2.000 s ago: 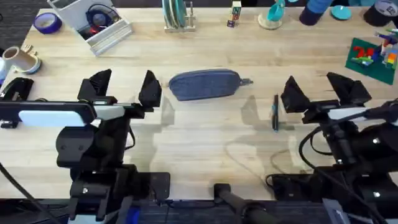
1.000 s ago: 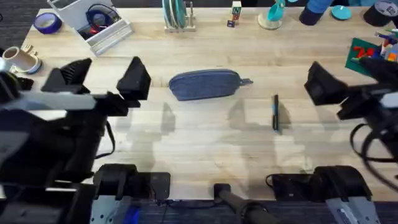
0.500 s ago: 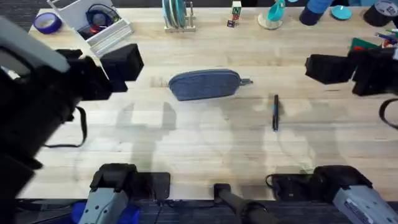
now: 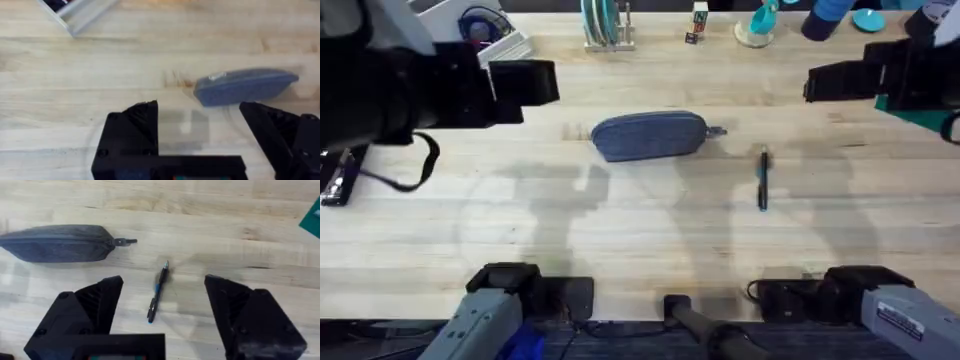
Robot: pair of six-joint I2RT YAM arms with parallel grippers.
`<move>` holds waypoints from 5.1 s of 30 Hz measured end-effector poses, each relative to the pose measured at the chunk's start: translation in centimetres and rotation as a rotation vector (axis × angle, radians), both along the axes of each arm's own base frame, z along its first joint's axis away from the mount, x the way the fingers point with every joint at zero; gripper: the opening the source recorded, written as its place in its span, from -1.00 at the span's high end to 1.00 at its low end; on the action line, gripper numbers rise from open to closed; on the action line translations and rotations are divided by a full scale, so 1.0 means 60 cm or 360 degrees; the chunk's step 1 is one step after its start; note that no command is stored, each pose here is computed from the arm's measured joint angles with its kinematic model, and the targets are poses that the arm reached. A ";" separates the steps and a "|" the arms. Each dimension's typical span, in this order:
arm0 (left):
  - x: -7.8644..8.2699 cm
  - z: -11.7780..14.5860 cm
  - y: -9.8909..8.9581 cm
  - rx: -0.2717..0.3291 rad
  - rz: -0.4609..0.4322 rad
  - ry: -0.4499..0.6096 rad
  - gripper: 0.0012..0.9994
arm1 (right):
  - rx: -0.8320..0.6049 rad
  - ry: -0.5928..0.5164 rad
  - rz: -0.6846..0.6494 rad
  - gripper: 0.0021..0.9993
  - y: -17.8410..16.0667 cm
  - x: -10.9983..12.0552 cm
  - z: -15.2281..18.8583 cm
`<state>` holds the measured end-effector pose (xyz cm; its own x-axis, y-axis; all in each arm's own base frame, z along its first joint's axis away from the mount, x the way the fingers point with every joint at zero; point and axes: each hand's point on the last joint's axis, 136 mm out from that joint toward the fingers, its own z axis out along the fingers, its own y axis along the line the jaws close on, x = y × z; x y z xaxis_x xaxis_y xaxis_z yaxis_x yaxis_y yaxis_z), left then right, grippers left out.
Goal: Unzip the bag, pick up the pens from the table one at a time and place them inside, then zip the bag closed.
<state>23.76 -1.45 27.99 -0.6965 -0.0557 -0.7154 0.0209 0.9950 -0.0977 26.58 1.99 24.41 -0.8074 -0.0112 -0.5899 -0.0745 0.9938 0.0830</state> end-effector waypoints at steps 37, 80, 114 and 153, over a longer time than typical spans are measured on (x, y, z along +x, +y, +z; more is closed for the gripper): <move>0.039 -0.035 -0.028 0.0111 -0.0457 0.0161 -0.99 | 0.0000 0.0007 0.0000 -1.00 0.000 0.009 0.003; 0.158 -0.280 -0.106 -0.0456 -0.2144 -0.0692 -0.94 | -0.0033 -0.0032 0.0043 -1.00 0.000 0.016 0.008; 0.147 -0.307 -0.146 -0.0548 -0.2244 -0.0649 0.91 | -0.0061 0.0004 0.0085 -0.99 0.000 0.007 0.002; 0.152 -0.309 -0.145 -0.0517 -0.2253 -0.0674 0.91 | -0.0259 -0.0120 0.1240 -1.00 0.049 0.050 -0.049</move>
